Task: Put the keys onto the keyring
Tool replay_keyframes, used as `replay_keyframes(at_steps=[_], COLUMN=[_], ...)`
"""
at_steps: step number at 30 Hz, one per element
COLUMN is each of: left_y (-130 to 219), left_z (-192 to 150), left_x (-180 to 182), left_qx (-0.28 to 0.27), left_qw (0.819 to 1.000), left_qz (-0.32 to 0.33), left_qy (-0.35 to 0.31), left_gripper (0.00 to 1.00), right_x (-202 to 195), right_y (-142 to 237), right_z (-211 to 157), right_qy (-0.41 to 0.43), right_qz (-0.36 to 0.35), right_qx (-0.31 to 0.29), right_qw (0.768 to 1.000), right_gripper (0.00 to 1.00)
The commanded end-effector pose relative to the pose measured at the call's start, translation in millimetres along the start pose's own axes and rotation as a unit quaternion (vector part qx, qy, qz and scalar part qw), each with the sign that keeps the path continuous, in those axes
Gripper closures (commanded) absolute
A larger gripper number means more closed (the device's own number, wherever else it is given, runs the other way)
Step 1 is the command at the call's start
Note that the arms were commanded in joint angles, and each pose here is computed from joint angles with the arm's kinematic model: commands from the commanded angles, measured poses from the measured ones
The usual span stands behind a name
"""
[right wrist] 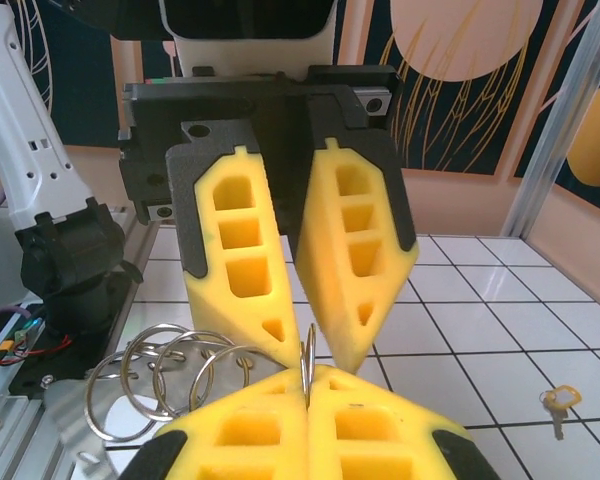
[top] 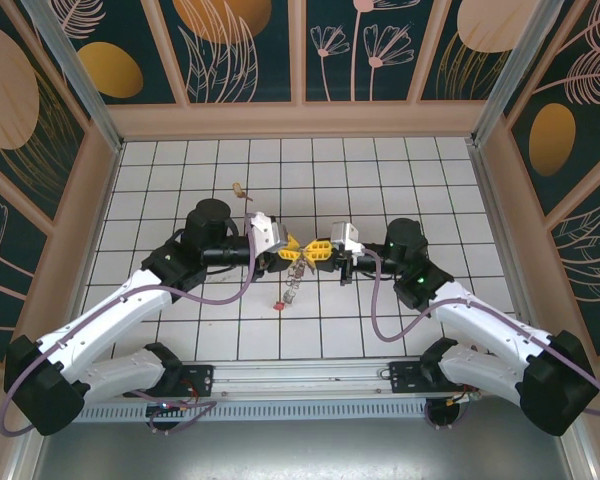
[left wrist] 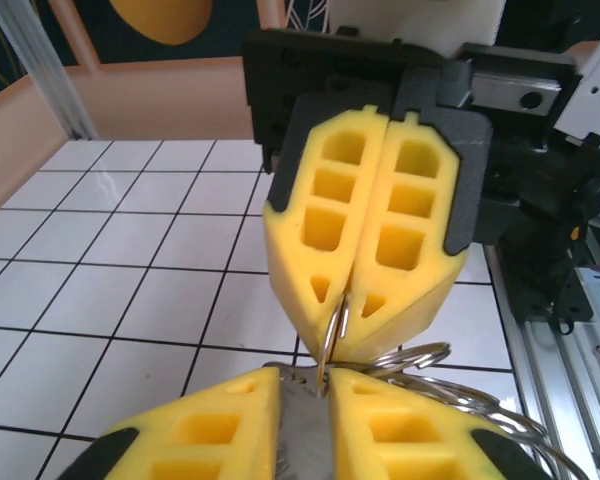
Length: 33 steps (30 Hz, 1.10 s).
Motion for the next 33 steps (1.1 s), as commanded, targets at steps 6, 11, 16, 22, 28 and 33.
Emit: replay_keyframes(at_steps=[6, 11, 16, 22, 28, 33], left_y=[2, 1, 5, 13, 19, 20], left_z=[12, 8, 11, 12, 13, 12], left_x=[-7, -9, -3, -1, -13, -14], left_qx=[-0.044, -0.047, -0.043, -0.063, -0.107, -0.105], left_qw=[0.998, 0.997, 0.998, 0.995, 0.987, 0.987], left_qz=[-0.036, -0.039, 0.003, 0.050, 0.046, 0.044], left_qy=[-0.037, -0.049, -0.055, -0.066, -0.108, -0.111], left_gripper=[0.87, 1.00, 1.00, 1.00, 1.00, 1.00], right_x=[2, -1, -6, -9, -9, -6], right_y=[-4, -6, -6, -3, -1, -2], right_z=[25, 26, 20, 11, 12, 15], right_qy=[0.036, 0.039, 0.046, 0.054, 0.051, 0.048], right_qz=[0.030, 0.027, 0.001, -0.024, -0.025, -0.010], right_qx=[-0.029, -0.029, -0.003, 0.042, 0.050, 0.045], right_qw=[0.998, 0.998, 0.999, 0.997, 0.997, 0.998], right_gripper=[1.00, 1.00, 0.96, 0.82, 0.75, 0.75])
Point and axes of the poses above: each hand's point on the last joint's axis, 136 mm out from that joint toward the fingers, its own y axis back along the fingers, its own x axis along the line the jaws close on, z = x × y, the point moved 6 cm from there along y, back along the fingers, and after that the axes turned 9 degrees about -y, right-handed, at the moved point
